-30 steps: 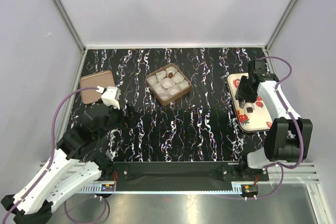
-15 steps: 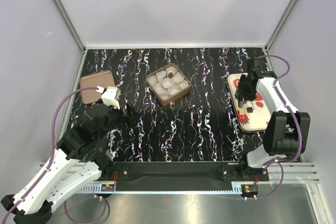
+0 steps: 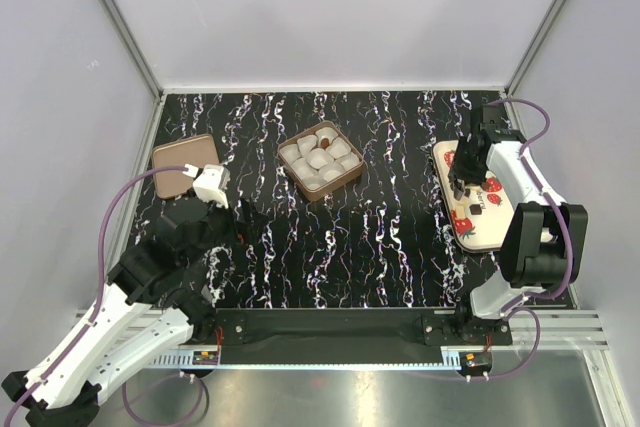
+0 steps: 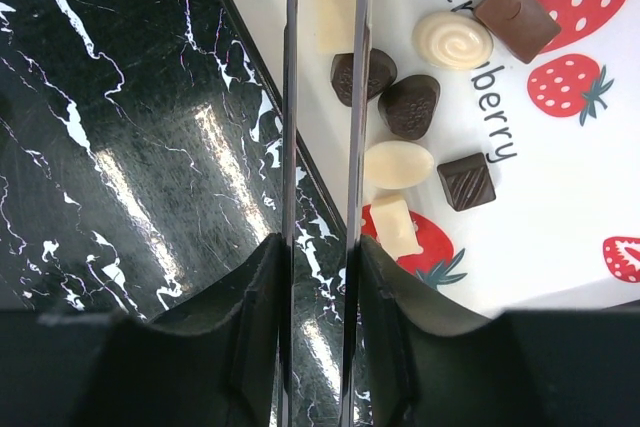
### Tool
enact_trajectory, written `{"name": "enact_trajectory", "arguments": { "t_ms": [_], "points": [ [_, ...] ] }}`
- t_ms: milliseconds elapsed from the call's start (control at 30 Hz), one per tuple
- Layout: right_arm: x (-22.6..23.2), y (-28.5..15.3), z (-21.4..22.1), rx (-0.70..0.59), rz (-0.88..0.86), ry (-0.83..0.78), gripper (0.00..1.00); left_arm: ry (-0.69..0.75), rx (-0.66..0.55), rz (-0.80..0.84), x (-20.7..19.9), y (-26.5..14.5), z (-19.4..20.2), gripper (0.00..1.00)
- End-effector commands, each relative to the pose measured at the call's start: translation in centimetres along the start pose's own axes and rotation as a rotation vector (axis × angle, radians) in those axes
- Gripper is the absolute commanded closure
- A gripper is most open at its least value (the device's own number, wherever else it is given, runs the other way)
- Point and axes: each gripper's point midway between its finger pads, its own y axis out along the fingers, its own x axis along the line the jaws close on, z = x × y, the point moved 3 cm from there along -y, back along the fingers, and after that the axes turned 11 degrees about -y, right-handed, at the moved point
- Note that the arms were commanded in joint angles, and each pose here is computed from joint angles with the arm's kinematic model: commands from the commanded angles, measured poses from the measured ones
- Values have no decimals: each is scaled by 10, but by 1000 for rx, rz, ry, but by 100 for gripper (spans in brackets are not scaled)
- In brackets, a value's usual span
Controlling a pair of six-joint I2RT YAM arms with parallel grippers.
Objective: Pack the chocolate
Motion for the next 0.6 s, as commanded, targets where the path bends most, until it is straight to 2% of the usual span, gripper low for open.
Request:
{"name": "enact_trajectory", "arguments": {
  "t_ms": [0,200,567],
  "points": [
    [0,-8,-20,-63,-11,-5,62,7,-36,30,-6,2,-8,1],
    [-1,-22,-31,-89,-4,-2,68,7,-35,30,-6,2,-8,1],
    [0,-39,-48,-112,-8,9,69,7,-39,29,-6,2,-8,1]
  ]
}}
